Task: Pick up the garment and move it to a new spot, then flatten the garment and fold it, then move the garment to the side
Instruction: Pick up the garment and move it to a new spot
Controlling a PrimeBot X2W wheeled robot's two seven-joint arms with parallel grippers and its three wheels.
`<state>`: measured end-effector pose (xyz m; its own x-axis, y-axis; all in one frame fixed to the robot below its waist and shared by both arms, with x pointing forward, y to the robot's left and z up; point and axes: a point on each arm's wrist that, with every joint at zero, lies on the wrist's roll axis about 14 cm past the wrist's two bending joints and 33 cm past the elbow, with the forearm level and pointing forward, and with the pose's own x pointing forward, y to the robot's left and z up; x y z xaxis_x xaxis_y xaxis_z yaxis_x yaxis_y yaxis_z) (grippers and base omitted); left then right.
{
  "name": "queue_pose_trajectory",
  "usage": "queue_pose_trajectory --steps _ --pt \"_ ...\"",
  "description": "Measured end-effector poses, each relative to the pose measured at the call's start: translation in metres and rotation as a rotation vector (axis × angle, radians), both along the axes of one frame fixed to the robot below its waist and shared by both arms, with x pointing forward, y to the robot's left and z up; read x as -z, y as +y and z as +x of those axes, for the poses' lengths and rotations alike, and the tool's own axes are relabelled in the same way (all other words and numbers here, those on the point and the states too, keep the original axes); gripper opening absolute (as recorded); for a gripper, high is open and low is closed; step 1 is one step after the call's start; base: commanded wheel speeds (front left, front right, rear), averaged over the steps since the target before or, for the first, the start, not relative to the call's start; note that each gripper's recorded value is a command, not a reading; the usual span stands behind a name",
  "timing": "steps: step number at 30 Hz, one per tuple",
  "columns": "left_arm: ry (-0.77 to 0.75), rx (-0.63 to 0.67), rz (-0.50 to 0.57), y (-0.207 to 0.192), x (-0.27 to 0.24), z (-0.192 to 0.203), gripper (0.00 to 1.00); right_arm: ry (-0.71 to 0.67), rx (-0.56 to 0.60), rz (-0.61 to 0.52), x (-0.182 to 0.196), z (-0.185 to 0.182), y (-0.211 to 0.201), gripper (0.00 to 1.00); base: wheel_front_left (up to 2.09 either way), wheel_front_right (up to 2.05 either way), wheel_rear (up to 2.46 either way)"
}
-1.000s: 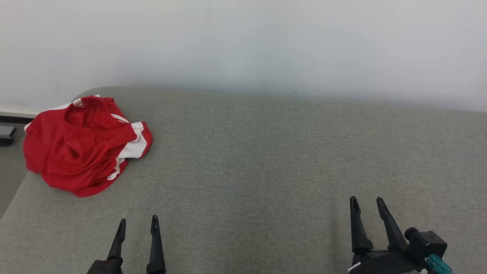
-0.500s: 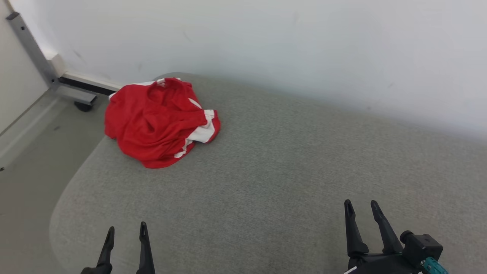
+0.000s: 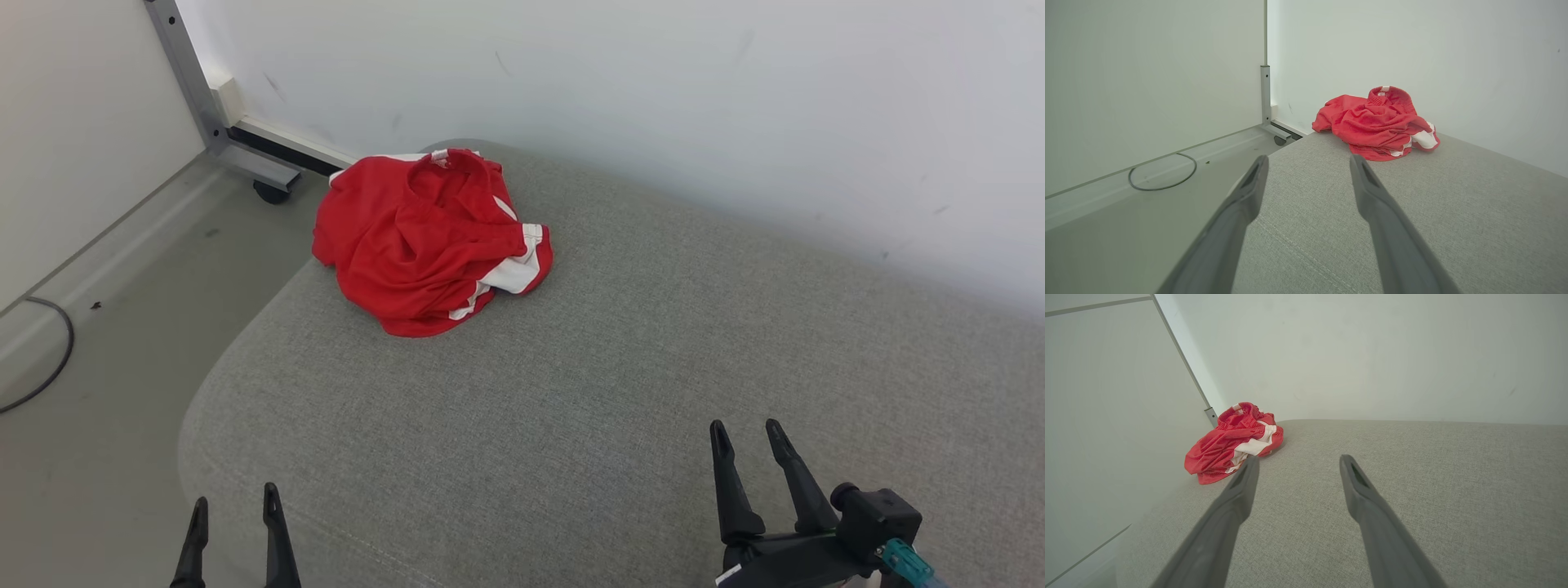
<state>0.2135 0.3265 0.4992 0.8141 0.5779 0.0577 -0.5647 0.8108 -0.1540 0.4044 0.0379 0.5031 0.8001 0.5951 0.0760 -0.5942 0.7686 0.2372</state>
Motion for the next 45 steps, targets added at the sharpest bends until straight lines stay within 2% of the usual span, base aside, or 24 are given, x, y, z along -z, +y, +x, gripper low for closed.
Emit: queue_pose_trajectory --steps 6,15,28,32,41,45 --pt "-0.002 -0.002 -0.007 0.000 0.000 0.000 1.00 0.003 -0.004 -0.003 0.001 0.000 0.002 1.00 0.00 0.00 0.00" --pt "0.047 0.055 -0.091 -0.008 0.027 0.015 1.00 -0.001 0.009 0.003 0.000 0.003 -0.002 1.00 0.00 0.00 0.00" --pt "0.021 0.150 -0.127 0.038 -0.017 0.124 1.00 -0.011 0.020 -0.058 0.015 0.006 -0.012 1.00 0.00 0.00 0.00" --pt "0.039 0.196 -0.164 0.042 -0.028 0.176 1.00 -0.019 0.066 -0.069 0.019 0.019 -0.028 1.00 0.00 0.00 0.00" --pt "0.151 0.261 -0.221 0.034 -0.007 0.256 1.00 0.031 0.207 -0.086 0.042 0.039 -0.079 1.00 0.00 0.00 0.00" --pt "0.244 0.291 -0.238 0.024 0.021 0.280 1.00 0.064 0.254 -0.096 0.056 0.042 -0.098 1.00 0.00 0.00 0.00"
